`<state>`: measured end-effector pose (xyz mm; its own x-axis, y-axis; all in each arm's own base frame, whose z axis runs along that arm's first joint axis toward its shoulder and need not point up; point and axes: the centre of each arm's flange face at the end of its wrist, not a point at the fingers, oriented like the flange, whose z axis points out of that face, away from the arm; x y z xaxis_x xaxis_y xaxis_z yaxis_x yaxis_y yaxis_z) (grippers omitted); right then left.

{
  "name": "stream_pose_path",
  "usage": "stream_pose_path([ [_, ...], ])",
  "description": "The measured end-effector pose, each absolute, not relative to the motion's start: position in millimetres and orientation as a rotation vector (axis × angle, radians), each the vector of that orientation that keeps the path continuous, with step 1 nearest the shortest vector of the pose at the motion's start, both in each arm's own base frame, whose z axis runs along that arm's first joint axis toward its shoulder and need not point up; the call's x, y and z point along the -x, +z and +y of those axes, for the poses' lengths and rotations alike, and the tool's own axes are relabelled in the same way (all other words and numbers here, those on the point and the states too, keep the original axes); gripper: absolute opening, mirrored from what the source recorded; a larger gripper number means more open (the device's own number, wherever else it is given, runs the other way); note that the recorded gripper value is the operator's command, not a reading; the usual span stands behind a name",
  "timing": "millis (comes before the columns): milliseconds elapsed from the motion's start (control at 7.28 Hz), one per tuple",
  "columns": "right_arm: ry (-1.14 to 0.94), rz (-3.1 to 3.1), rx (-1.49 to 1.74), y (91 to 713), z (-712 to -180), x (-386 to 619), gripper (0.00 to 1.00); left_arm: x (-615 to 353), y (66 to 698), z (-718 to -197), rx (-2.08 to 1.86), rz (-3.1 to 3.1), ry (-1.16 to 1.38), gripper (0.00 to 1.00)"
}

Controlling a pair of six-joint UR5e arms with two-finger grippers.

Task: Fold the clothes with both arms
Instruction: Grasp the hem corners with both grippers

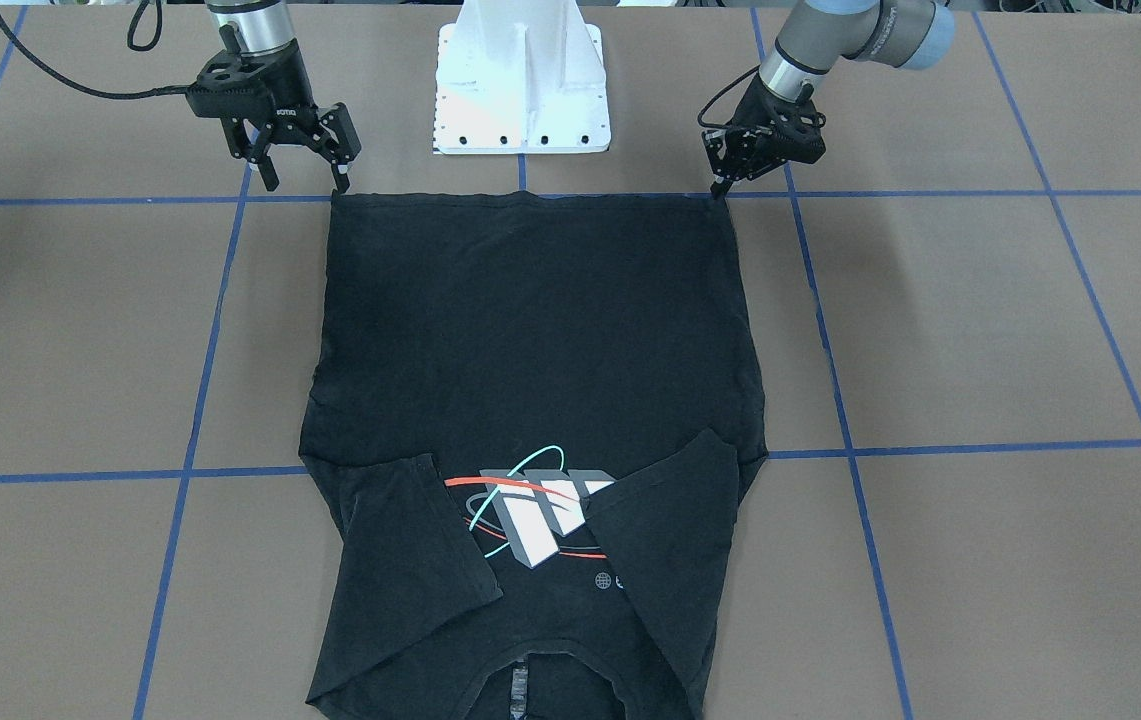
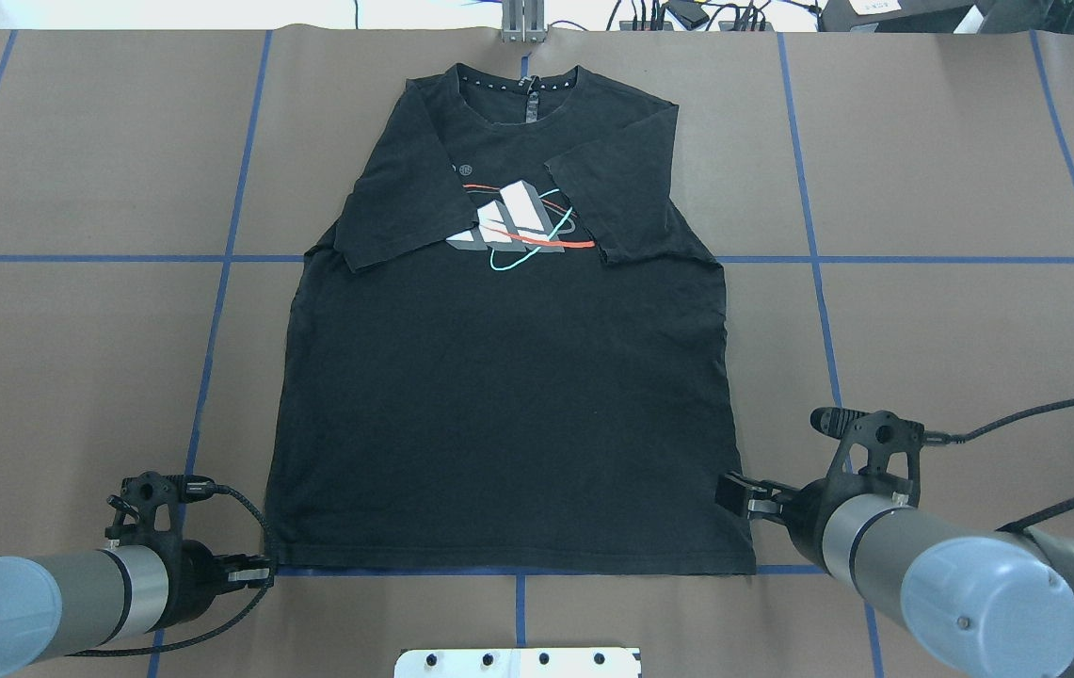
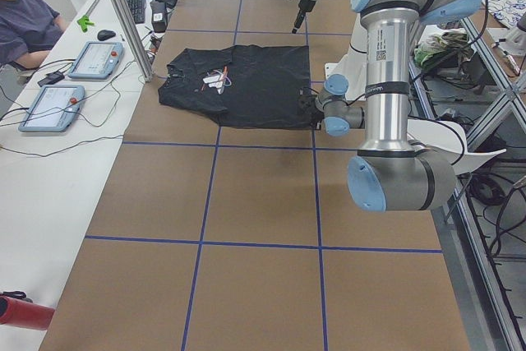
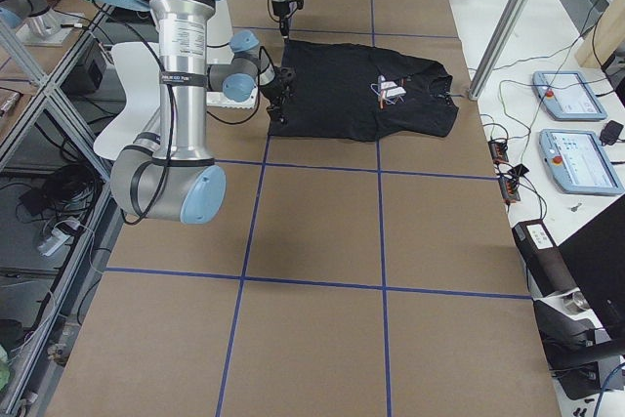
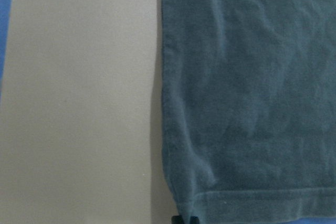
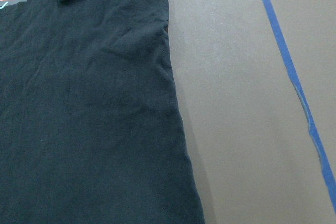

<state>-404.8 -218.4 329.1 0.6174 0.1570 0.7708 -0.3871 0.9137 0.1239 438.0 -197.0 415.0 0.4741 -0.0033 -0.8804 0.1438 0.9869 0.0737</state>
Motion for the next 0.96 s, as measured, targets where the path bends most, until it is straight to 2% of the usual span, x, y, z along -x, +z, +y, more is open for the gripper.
stream_pose_path([
  [550, 0.311, -0.821, -0.355, 349.0, -185.0, 434.2, 0.98, -434.7, 401.4, -196.9, -0.147, 1.102, -0.091, 0.00],
  [687, 0.314, -0.808, -0.372, 357.6, -177.4, 442.7, 0.94, -432.1, 395.1, -196.5, -0.148, 1.115, -0.091, 0.00],
  [824, 0.313, -0.790, -0.391, 368.0, -171.7, 450.6, 0.79, -430.3, 390.7, -196.2, -0.148, 1.124, -0.092, 0.00],
  [962, 0.317, -0.779, -0.404, 376.5, -165.3, 457.3, 0.69, -429.4, 388.1, -196.1, -0.148, 1.129, -0.092, 0.00],
])
